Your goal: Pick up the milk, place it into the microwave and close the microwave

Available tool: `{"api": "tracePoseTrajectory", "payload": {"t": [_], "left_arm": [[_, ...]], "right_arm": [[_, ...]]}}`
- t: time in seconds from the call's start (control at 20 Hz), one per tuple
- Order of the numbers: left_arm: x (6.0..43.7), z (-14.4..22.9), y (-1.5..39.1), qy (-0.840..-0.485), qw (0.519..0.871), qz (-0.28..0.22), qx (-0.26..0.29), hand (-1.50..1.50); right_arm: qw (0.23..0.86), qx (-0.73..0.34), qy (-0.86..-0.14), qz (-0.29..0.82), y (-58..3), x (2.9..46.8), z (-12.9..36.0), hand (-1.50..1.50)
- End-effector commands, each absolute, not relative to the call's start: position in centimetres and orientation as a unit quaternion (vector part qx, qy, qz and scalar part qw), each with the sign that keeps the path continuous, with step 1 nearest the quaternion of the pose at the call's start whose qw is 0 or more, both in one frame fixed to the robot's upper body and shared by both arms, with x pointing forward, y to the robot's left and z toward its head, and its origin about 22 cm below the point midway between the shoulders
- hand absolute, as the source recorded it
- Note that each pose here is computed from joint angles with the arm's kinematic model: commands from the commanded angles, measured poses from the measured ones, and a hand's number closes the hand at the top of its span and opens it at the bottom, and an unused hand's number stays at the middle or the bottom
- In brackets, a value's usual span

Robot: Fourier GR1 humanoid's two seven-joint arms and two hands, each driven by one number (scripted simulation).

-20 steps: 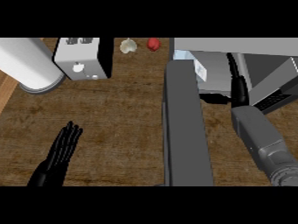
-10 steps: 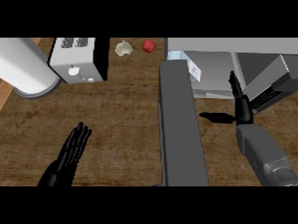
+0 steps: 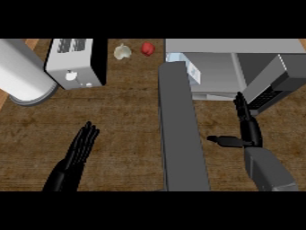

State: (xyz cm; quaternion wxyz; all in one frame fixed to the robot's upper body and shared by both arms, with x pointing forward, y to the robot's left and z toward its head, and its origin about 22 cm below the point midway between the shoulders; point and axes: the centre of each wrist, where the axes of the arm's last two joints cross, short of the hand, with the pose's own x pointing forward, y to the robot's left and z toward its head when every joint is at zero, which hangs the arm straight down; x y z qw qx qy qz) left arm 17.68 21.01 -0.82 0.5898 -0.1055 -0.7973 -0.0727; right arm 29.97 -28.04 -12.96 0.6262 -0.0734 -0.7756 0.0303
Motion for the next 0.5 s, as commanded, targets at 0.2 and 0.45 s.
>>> {"api": "tracePoseTrajectory", "payload": {"t": [0.2,0.45], "left_arm": [[18.1,-0.9,21.5,-0.762,0.615,-0.136,-0.149,1.5],[17.1,-2.0,19.3,-0.752,0.622,-0.177,-0.127,1.5]], "right_arm": [[0.598,0.024,-0.8,-0.03,-29.6,24.7,-16.1,-1.5],[0.584,0.028,-0.81,-0.04,-31.9,23.6,-15.6,-1.5]]}}
